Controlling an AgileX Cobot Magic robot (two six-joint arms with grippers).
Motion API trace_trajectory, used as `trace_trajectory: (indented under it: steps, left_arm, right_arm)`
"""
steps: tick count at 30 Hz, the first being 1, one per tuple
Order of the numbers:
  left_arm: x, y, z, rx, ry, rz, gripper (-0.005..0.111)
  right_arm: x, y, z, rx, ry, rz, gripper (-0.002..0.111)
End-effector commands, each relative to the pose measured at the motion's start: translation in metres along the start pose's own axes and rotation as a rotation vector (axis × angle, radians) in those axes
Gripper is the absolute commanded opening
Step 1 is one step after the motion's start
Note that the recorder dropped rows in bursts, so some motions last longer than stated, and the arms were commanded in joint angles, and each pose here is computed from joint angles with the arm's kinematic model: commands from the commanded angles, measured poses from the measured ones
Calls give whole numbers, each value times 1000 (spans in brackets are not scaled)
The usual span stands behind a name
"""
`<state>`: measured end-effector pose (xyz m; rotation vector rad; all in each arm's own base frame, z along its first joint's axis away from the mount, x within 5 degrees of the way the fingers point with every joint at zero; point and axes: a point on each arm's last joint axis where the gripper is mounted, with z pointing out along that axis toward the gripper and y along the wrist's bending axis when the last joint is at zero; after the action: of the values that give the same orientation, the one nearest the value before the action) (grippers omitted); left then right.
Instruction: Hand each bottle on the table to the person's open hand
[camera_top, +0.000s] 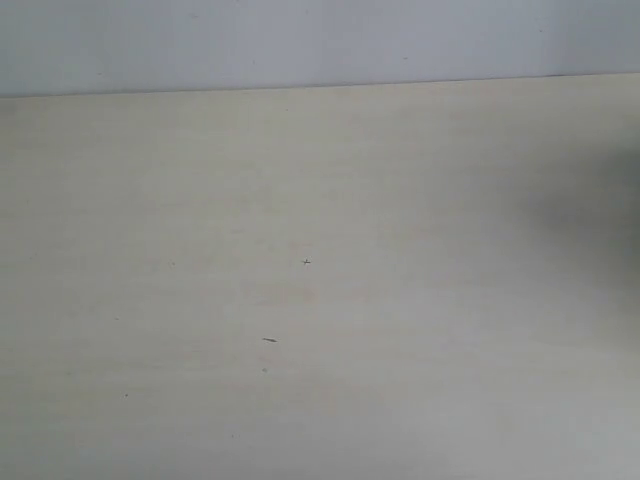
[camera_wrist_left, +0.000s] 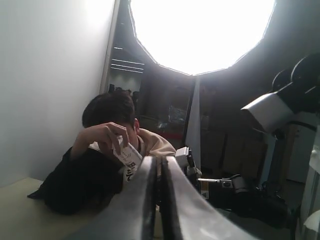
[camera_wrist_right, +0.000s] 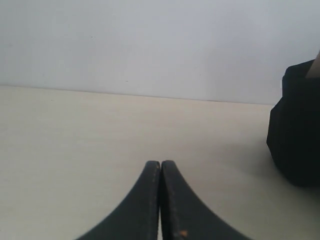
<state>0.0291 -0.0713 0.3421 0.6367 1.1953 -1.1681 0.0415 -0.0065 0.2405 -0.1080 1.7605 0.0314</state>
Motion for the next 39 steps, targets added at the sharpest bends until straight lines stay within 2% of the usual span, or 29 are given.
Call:
trace_trajectory:
  steps: [1, 8, 11, 14, 17, 24, 27, 29, 31, 34, 39]
  left_arm:
    - [2, 1, -1, -9, 7, -16, 5]
    - [10, 5, 0, -39, 54, -12, 5]
    - [24, 8, -2, -52, 96, -7, 5]
    - [40, 15, -10, -107, 109, -3, 5]
    - [53, 23, -24, -189, 58, -19, 5]
    - [82, 43, -58, -498, -110, -44, 5]
    - [90, 49, -65, -595, -144, -17, 5]
    - [93, 55, -69, -698, -114, -13, 5]
    - [93, 58, -72, -754, -135, -54, 5]
    - [92, 60, -74, -814, -162, -47, 5]
    - [91, 62, -76, -857, -170, -22, 5]
  right_arm:
    - [0, 0, 0, -1, -5, -8, 0]
    - [0, 0, 0, -1, -5, -8, 0]
    - [0, 0, 0, -1, -5, -8, 0]
    - [0, 0, 0, -1, -5, -8, 0]
    - [0, 0, 0, -1, -5, -6, 0]
    - [0, 0, 0, -1, -5, -8, 0]
    - [0, 0, 0, -1, -5, -8, 0]
    - [0, 0, 0, -1, -5, -8, 0]
    - [0, 0, 0, -1, -5, -8, 0]
    - [0, 0, 0, -1, -5, -8, 0]
    - [1, 0, 0, -2, -5, -6, 0]
